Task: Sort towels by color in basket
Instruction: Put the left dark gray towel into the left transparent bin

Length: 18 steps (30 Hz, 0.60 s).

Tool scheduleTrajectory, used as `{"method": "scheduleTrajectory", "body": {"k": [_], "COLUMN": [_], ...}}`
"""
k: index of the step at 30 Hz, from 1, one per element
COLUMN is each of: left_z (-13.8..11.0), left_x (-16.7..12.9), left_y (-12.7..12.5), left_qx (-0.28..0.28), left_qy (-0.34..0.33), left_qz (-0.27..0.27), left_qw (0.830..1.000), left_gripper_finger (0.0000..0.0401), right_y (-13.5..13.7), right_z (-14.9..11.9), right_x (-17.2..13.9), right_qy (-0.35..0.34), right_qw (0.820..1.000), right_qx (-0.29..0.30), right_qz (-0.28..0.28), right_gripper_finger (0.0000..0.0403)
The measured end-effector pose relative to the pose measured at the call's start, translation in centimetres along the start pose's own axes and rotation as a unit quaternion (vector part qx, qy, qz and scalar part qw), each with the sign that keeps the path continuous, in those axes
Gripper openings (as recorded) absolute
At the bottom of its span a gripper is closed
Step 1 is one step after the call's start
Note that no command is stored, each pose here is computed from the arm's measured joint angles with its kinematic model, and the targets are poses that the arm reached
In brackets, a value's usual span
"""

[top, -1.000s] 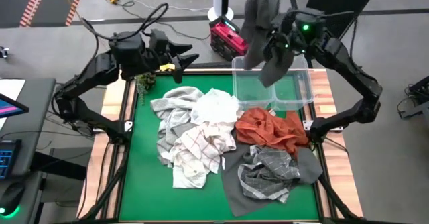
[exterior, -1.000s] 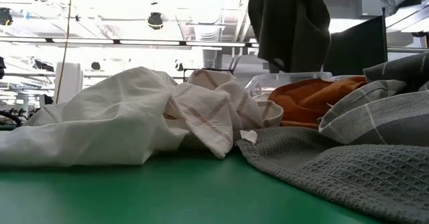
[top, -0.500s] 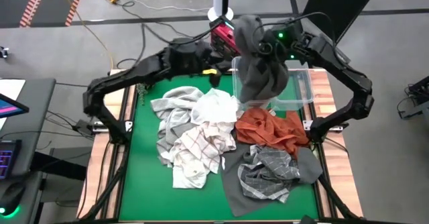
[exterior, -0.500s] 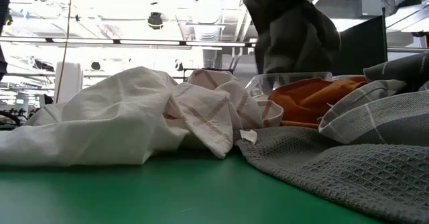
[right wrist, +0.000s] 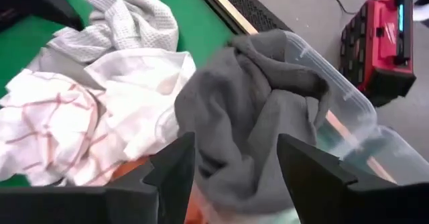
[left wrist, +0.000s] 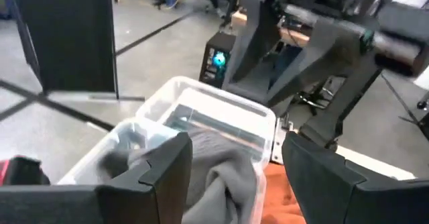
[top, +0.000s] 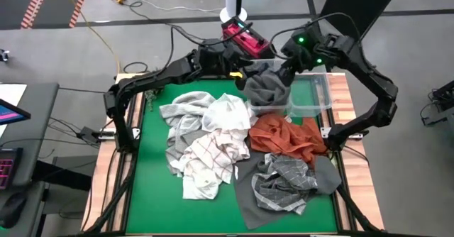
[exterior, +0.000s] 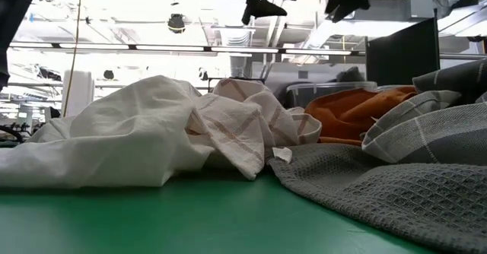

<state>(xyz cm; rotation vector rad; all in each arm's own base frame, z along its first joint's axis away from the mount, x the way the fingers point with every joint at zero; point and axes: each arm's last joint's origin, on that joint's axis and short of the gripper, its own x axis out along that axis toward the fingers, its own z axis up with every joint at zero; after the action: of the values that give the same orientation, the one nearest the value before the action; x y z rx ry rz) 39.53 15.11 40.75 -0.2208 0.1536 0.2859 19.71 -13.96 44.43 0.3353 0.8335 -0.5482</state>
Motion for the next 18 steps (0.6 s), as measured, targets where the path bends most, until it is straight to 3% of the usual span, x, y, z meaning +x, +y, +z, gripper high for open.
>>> {"method": "scheduleTrajectory", "body": {"k": [6, 11, 18], "left_z": [-2.6, -5.1, -6.9], "left_x": [3.5, 6.4, 9.8], "left_y": [-0.4, 0.4, 1.6], "left_qx": [-0.015, -0.033, -0.011], "left_qy": [0.010, 0.039, 0.105], "left_qz": [-0.068, -0.038, -0.001], "left_qw": [0.998, 0.998, 0.994], "left_gripper_finger": [0.0219, 0.0219, 0.0219], "right_y": [0.4, 1.0, 2.3], "right_z": [-0.5, -1.4, -2.1], "right_x": [-4.9, -7.8, -8.4], "right_qy": [-0.007, -0.039, -0.040], "right_qw": [1.000, 0.999, 0.996], "right_qx": [0.005, -0.009, -0.067], "right_qz": [0.002, 0.014, 0.038], "right_gripper_finger": [0.0239, 0.0240, 0.0240]}}
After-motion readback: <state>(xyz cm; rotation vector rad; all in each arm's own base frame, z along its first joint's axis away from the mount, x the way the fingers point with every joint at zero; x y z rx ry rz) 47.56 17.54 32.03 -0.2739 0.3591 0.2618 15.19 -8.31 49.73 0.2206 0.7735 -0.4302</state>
